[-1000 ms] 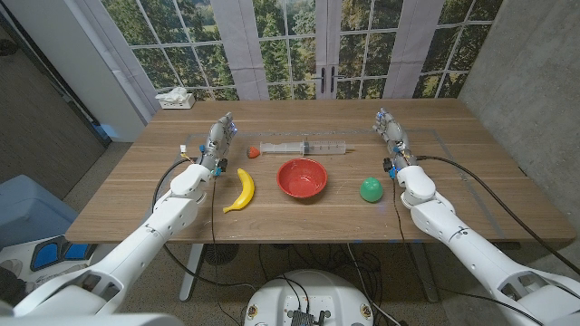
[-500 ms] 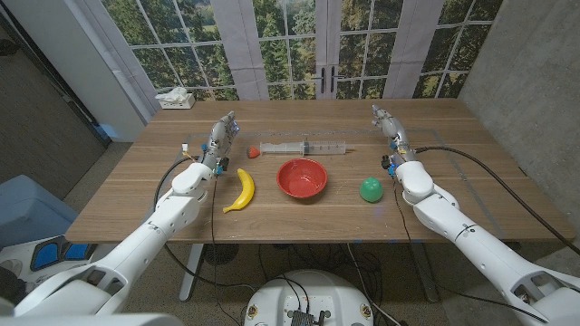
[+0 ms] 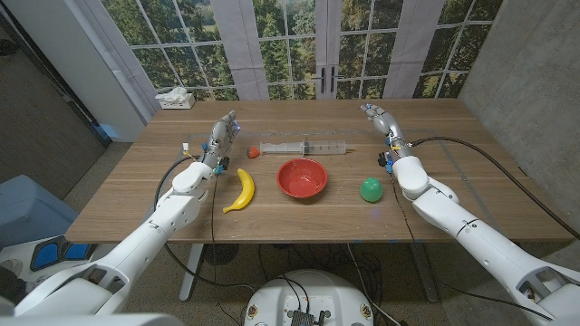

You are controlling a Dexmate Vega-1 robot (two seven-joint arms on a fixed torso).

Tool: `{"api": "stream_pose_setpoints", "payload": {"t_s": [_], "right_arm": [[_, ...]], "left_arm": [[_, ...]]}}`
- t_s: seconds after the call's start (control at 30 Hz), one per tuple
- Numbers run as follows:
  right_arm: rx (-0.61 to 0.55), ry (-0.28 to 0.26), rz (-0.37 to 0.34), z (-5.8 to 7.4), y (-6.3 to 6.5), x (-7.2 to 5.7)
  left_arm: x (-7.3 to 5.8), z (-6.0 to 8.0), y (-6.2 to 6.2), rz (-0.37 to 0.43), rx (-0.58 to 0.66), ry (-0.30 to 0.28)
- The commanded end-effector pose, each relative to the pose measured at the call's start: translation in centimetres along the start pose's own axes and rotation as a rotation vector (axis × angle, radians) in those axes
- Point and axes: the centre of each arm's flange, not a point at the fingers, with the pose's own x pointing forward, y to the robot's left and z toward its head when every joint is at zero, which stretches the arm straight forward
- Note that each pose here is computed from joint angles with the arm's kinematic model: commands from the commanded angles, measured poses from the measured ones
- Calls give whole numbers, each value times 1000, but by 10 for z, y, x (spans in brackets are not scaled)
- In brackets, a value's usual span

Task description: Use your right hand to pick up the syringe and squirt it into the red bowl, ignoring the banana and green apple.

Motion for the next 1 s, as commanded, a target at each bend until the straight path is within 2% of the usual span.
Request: {"api": "stream_pose_setpoints", "payload": {"t_s": [0.03, 0.17, 0.3, 0.47, 0.63, 1.0], "right_arm": [[-122, -20, 34, 16, 7, 7], [-158, -19, 49, 20, 9, 8], [-194, 16, 95, 25, 11, 12], [-263, 29, 132, 27, 16, 13], [-285, 23, 140, 29, 19, 15], [-370, 22, 208, 39, 29, 21]], "left_arm": [[2, 1, 1, 4, 1, -4], [2, 0, 0, 3, -2, -5], [2, 1, -1, 3, 4, -1], [1, 1, -1, 7, 1, -5], [0, 1, -1, 3, 5, -1], [-2, 1, 1, 8, 2, -1]]}}
